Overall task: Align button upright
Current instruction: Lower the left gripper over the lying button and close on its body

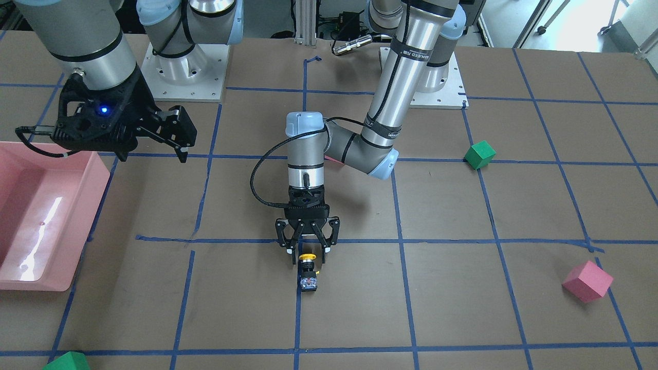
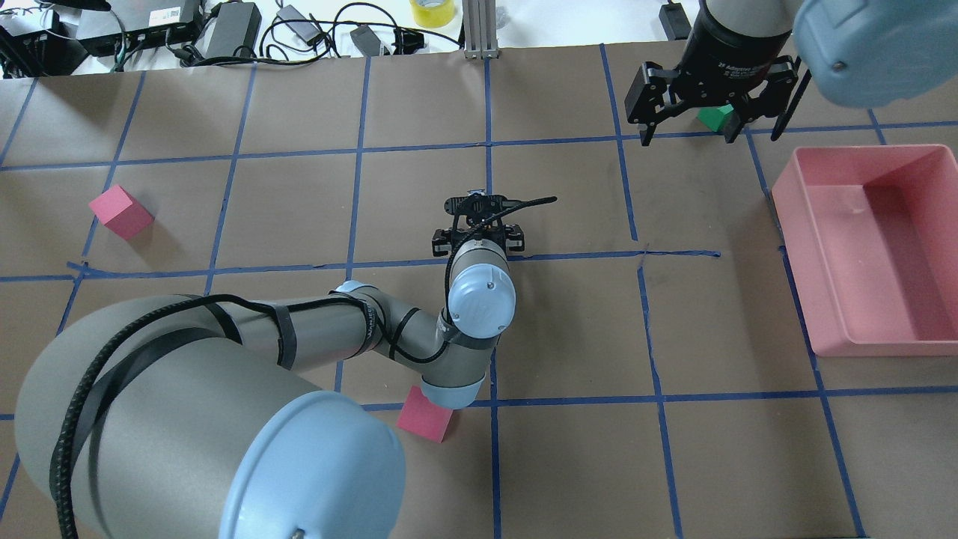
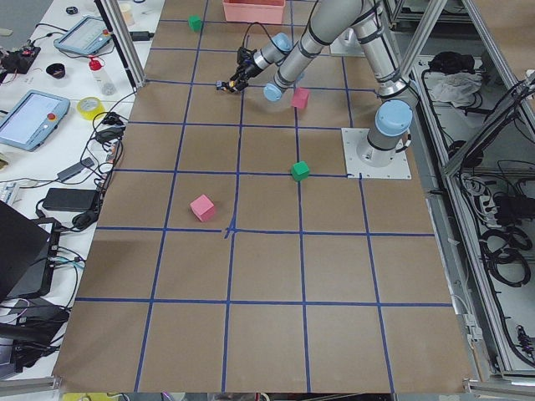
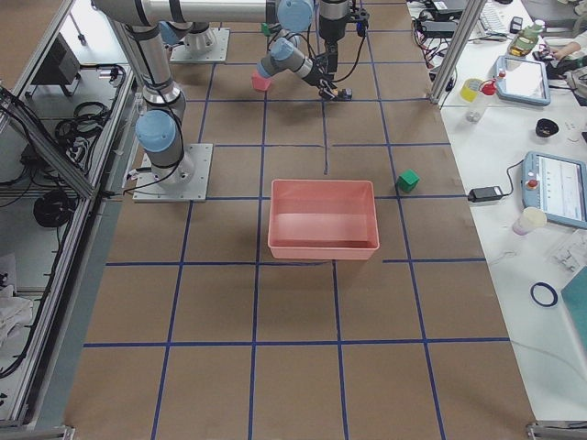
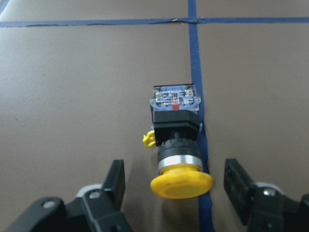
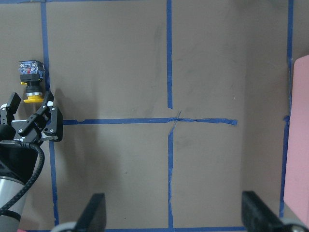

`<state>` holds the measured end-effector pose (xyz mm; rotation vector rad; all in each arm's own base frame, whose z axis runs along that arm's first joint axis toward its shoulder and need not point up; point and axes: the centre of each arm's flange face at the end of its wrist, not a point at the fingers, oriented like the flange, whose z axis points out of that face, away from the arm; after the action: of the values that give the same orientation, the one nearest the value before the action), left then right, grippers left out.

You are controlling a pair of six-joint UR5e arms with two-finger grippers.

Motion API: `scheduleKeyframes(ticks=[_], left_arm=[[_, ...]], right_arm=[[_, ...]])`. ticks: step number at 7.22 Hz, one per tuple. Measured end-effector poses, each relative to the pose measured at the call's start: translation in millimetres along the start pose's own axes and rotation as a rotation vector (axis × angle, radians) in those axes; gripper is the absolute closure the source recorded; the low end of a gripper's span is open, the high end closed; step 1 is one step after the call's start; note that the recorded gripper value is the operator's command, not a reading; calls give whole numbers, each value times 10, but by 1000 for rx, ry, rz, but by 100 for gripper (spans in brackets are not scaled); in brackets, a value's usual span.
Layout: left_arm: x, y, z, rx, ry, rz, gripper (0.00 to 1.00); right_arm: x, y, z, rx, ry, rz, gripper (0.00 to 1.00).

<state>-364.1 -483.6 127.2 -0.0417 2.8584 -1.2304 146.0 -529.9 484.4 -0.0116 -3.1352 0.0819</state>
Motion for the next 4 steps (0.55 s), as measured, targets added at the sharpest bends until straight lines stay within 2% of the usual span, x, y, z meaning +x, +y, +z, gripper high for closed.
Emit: scheduleKeyframes(ticks=[1, 2, 4], left_arm=[[1, 1, 0, 0, 1, 0, 88], [0, 3, -1, -1, 1, 0, 98], [-1, -14, -18, 2, 3, -1, 100]], right_arm=[[0, 2, -22, 3, -1, 1, 0], [-5, 7, -51, 8, -6, 6, 0], [-11, 17, -100, 18, -13, 13, 0]])
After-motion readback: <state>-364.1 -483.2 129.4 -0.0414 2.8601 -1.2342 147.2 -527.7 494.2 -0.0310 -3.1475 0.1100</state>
